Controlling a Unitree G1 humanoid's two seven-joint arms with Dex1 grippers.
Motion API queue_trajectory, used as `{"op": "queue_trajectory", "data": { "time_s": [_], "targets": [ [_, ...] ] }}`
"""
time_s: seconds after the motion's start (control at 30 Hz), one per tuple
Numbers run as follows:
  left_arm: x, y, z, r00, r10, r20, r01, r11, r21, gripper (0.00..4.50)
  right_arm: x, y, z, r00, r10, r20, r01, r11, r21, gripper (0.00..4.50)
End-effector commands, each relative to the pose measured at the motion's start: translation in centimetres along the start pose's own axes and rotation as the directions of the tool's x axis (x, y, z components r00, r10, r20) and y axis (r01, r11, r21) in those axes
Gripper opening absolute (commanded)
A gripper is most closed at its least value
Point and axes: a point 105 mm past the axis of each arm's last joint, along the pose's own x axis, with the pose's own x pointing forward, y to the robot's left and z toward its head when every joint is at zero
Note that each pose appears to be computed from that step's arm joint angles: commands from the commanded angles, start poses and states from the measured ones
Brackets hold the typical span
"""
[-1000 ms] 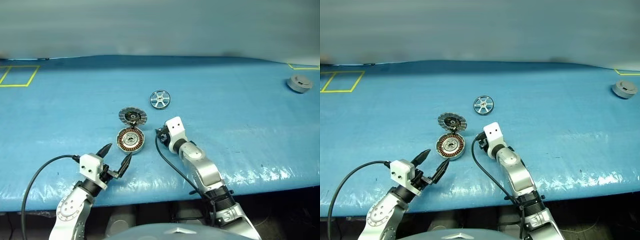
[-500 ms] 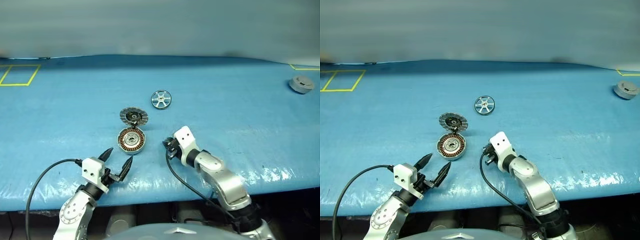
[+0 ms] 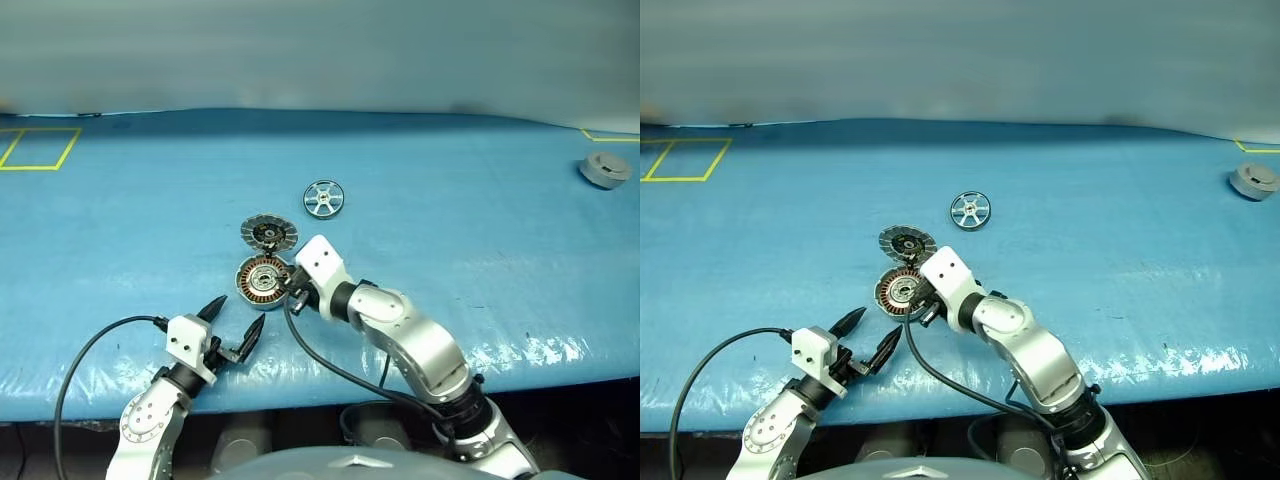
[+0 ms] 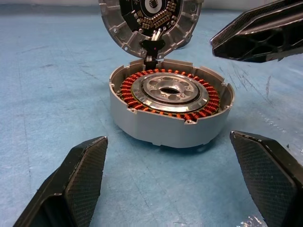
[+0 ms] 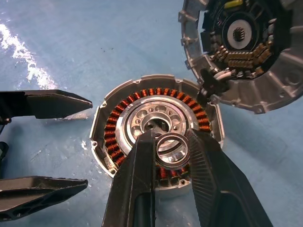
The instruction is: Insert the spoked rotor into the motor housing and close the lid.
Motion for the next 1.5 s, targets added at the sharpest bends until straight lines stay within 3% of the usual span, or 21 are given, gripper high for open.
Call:
{"op": "queue_trajectory", "data": {
  "time_s": [0.03, 0.67, 1.23, 1.27, 1.47, 1.5],
  "targets": [
    [-0.1, 0.0, 0.4, 1.000, -0.008, 0.028, 0.007, 1.000, 0.019, 4.50, 0.7, 0.3, 1.5, 0.998, -0.008, 0.058, 0.008, 1.000, -0.010, 0.65],
    [0.2, -0.1, 0.5, 0.999, -0.012, 0.035, 0.012, 1.000, 0.017, 4.50, 3.0, 1.2, 1.3, 0.998, 0.003, 0.065, -0.004, 1.000, 0.018, 0.65],
    [0.4, -0.2, 0.4, 1.000, -0.017, 0.025, 0.017, 1.000, 0.011, 4.50, 3.2, 1.2, 0.5, 0.999, -0.002, 0.043, 0.002, 1.000, 0.009, 0.65],
    [0.4, -0.3, 0.5, 1.000, -0.018, 0.024, 0.017, 1.000, 0.010, 4.50, 3.1, 1.1, 0.5, 0.999, -0.004, 0.046, 0.003, 1.000, 0.010, 1.39],
    [0.5, -0.4, 0.5, 1.000, -0.020, 0.023, 0.020, 1.000, 0.009, 4.50, 2.3, 1.2, 2.0, 0.995, 0.004, 0.096, -0.005, 1.000, 0.006, 3.32],
    [0.4, -0.4, 0.5, 1.000, -0.020, 0.023, 0.019, 1.000, 0.009, 4.50, 2.1, 1.3, 2.2, 0.995, 0.009, 0.101, -0.009, 1.000, 0.002, 3.32]
  ]
}}
